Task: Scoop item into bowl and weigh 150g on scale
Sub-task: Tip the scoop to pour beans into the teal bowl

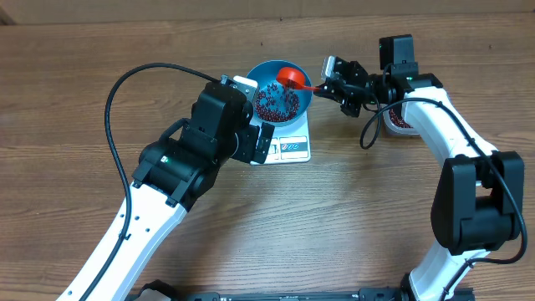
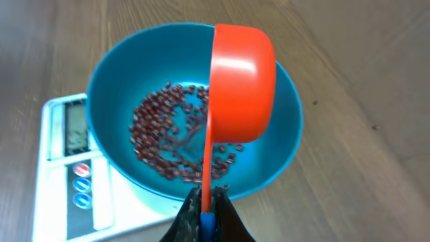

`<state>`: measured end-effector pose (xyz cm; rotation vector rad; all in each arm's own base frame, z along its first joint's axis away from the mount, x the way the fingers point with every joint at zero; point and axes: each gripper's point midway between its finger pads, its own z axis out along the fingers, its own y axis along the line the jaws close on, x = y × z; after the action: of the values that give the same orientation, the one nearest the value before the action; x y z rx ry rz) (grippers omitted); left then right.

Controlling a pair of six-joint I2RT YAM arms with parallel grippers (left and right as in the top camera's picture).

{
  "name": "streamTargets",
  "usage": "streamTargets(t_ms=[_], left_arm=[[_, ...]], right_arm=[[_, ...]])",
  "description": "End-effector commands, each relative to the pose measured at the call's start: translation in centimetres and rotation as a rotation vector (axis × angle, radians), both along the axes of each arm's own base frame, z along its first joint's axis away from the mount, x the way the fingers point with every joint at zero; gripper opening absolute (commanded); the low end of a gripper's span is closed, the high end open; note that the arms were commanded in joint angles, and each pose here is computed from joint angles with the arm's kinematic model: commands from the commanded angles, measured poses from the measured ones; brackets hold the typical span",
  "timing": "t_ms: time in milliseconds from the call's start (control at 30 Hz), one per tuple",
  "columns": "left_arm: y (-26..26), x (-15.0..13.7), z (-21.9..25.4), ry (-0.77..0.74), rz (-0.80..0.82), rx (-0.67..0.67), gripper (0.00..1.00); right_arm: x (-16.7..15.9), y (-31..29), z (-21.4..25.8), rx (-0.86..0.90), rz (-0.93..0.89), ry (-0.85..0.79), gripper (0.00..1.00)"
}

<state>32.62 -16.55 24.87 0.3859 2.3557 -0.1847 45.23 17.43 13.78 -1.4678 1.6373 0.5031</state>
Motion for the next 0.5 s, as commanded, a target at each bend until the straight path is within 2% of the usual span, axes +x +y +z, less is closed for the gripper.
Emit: streamTargets(t_ms=[0, 167, 467], left_arm=[[-0.1, 0.0, 1.4, -0.033, -0.017, -0.011, 1.0], [-0.1, 0.0, 1.4, -0.033, -0.017, -0.011, 0.99], [-0.1, 0.0, 1.4, -0.033, -0.017, -0.011, 0.99]], right_arm=[[1.2, -0.8, -0.8, -0.09, -0.009, -0.086, 0.04], [2.0, -1.0, -0.5, -0.102, -0.024, -0.125, 0.04], [1.2, 0.0, 2.0, 0.028, -0.069, -0.029, 0.04]])
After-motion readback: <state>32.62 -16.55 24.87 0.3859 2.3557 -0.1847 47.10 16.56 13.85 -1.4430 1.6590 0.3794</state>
